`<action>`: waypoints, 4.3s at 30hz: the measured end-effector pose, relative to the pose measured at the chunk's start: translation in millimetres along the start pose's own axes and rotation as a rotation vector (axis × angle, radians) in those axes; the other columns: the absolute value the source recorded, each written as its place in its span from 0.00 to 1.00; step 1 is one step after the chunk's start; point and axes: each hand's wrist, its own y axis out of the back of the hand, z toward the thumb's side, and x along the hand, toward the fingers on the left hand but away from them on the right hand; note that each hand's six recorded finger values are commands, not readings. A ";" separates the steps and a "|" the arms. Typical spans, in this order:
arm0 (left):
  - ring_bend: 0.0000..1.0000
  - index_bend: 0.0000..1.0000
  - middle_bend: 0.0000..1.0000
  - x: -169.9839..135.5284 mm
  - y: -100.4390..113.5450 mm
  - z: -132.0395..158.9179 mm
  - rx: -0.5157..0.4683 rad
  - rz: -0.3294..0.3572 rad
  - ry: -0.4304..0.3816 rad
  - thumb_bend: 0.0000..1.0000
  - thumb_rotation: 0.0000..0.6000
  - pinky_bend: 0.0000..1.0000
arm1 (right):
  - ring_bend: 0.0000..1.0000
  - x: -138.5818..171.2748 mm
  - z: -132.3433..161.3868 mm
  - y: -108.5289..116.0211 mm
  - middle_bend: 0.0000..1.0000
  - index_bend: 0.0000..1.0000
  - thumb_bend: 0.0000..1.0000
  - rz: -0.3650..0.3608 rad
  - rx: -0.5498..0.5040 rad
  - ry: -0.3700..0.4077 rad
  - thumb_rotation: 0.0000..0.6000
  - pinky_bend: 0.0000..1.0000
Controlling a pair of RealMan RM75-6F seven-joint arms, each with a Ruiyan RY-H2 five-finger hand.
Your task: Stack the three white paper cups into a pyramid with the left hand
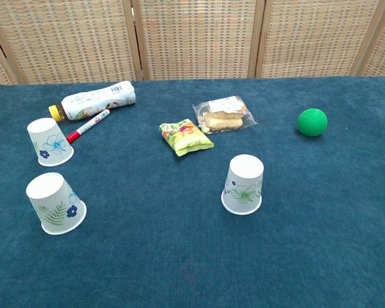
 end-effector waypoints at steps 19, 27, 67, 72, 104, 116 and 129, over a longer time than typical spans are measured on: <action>0.01 0.00 0.00 61.6 -54.4 59.5 0.151 -0.184 -0.340 0.00 1.00 0.04 | 0.00 -1.9 1.9 -3.3 0.00 0.00 0.00 0.009 0.008 0.000 1.00 0.00; 0.07 0.05 0.02 96.3 -97.2 102.8 0.181 -0.231 -0.542 0.00 1.00 0.13 | 0.00 -4.9 3.4 -12.4 0.00 0.00 0.00 0.034 0.028 -0.006 1.00 0.00; 0.39 0.47 0.36 180.9 -65.6 292.0 0.114 -0.185 -0.682 0.10 1.00 0.40 | 0.00 -20.0 -14.8 -15.6 0.00 0.00 0.00 0.052 0.023 -0.082 1.00 0.00; 0.39 0.47 0.36 184.5 -79.5 332.3 0.180 -0.215 -0.707 0.09 1.00 0.40 | 0.00 -19.3 -18.5 -13.2 0.00 0.00 0.00 0.047 0.019 -0.093 1.00 0.00; 0.00 0.00 0.00 211.4 -20.9 257.3 0.227 -0.133 -0.510 0.00 1.00 0.00 | 0.00 -10.0 -11.7 -5.9 0.00 0.00 0.00 0.033 0.001 -0.058 1.00 0.00; 0.00 0.00 0.00 232.0 -48.2 100.1 0.235 -0.250 -0.209 0.00 1.00 0.03 | 0.00 -10.0 -3.8 -14.3 0.00 0.00 0.00 0.050 0.027 -0.047 1.00 0.00; 0.12 0.16 0.04 248.2 -83.3 72.4 0.203 -0.288 -0.158 0.00 1.00 0.21 | 0.00 -11.6 -7.5 -14.5 0.00 0.00 0.00 0.049 0.027 -0.061 1.00 0.00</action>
